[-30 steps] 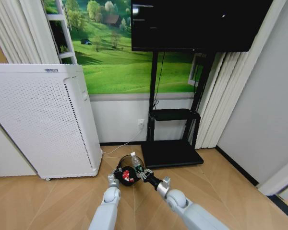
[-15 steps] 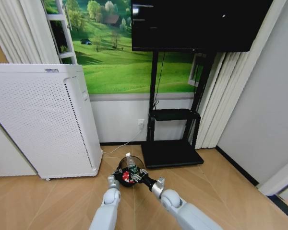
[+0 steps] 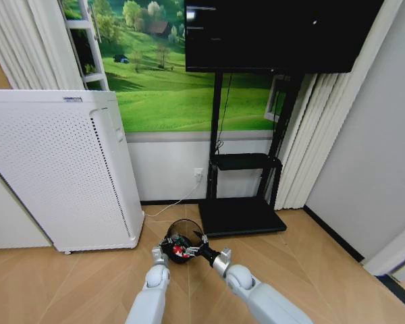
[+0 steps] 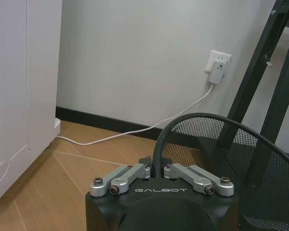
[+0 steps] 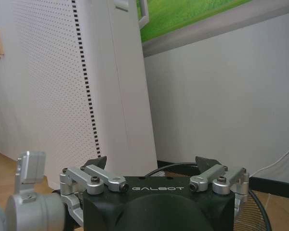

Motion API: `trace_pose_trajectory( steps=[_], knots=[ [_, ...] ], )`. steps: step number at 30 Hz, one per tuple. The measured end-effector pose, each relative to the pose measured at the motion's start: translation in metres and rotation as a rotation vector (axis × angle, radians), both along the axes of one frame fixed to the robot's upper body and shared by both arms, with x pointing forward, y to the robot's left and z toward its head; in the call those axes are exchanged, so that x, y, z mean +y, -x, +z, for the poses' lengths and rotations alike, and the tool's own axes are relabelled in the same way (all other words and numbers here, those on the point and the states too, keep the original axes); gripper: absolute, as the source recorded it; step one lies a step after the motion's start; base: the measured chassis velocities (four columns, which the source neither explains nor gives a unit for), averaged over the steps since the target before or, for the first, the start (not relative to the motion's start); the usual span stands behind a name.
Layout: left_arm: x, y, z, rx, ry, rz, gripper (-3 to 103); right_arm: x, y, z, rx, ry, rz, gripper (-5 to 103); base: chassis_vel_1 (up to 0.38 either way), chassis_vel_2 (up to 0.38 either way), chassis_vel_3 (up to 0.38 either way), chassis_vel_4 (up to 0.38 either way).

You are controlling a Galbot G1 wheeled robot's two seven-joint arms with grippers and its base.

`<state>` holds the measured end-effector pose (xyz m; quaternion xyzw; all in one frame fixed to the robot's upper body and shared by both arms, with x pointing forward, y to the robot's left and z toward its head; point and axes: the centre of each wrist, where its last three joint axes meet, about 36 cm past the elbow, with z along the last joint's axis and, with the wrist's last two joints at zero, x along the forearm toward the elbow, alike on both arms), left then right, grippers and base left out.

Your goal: Pick up the trash bin and place the garbage on the floor into it.

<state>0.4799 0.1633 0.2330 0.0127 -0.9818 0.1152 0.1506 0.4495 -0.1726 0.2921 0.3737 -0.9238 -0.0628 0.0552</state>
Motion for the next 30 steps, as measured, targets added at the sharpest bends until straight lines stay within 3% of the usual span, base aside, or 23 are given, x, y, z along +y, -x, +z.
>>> trace_pose_trajectory(
  steps=[6,7,10,14,19,24,30],
  knots=[
    [0.005,0.015,0.013,-0.030,0.003,0.020,6,-0.034,-0.014,0.010,-0.012,-0.024,-0.128,100,0.000,0.000,0.000,0.000],
    [0.011,0.025,0.019,-0.061,-0.007,0.027,6,-0.055,-0.018,0.014,-0.018,-0.031,-0.192,100,0.000,0.000,0.000,0.000],
    [0.016,0.032,0.025,-0.088,-0.020,0.030,6,-0.069,-0.018,0.015,-0.021,-0.037,-0.240,100,0.000,0.000,0.000,0.000],
    [0.032,0.061,0.048,-0.173,-0.046,0.035,6,-0.124,-0.020,0.021,-0.087,-0.018,-0.364,100,0.000,0.000,0.000,0.000],
    [0.045,0.081,0.063,-0.231,-0.055,0.054,6,-0.153,-0.016,0.013,-0.130,0.009,-0.433,100,0.000,0.000,0.000,0.000],
    [0.071,0.128,0.089,-0.331,-0.138,0.059,6,-0.203,-0.002,-0.011,-0.209,0.057,-0.557,100,0.000,0.000,0.000,0.000],
    [0.099,0.163,0.111,-0.374,-0.186,0.097,6,-0.237,0.034,-0.028,-0.199,0.093,-0.666,100,0.000,0.000,0.000,0.000]
  ],
)
